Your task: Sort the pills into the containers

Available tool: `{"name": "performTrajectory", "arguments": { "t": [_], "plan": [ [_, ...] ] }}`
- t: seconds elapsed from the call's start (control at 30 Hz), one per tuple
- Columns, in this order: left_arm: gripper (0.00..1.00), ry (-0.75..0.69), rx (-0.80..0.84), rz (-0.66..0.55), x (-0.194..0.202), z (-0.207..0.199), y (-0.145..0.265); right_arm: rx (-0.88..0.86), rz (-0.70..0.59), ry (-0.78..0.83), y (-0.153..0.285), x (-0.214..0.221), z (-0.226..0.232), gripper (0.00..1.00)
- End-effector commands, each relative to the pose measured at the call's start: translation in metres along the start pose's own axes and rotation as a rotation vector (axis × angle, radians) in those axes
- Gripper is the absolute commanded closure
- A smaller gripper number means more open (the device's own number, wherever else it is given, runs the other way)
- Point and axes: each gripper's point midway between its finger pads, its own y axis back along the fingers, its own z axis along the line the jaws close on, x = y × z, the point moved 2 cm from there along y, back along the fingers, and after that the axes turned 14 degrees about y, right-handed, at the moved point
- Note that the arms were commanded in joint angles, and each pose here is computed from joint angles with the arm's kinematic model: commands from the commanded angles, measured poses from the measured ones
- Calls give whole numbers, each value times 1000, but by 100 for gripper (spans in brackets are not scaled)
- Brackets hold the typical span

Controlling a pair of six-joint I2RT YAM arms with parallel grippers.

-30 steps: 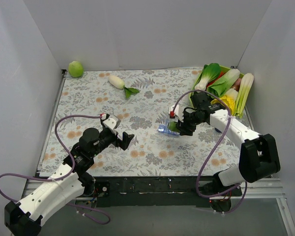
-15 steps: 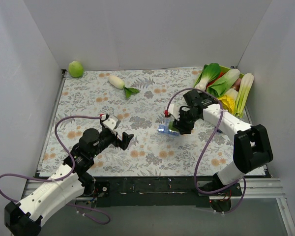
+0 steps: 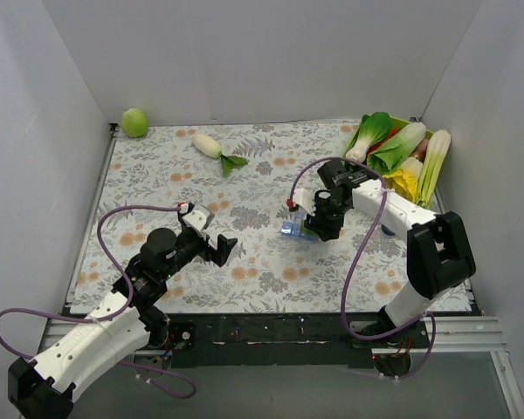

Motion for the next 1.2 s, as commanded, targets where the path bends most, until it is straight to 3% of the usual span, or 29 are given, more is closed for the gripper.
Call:
{"name": "performTrajectory", "arguments": {
  "t": [0.0,1.17],
  "plan": [
    [2,-19,15,-19,-6,-3,1,11,16,22,13,-9,-8,99],
    [2,-19,41,-16,-6,-7,2,-105,179,46,11,-11,-7,99]
  ]
}}
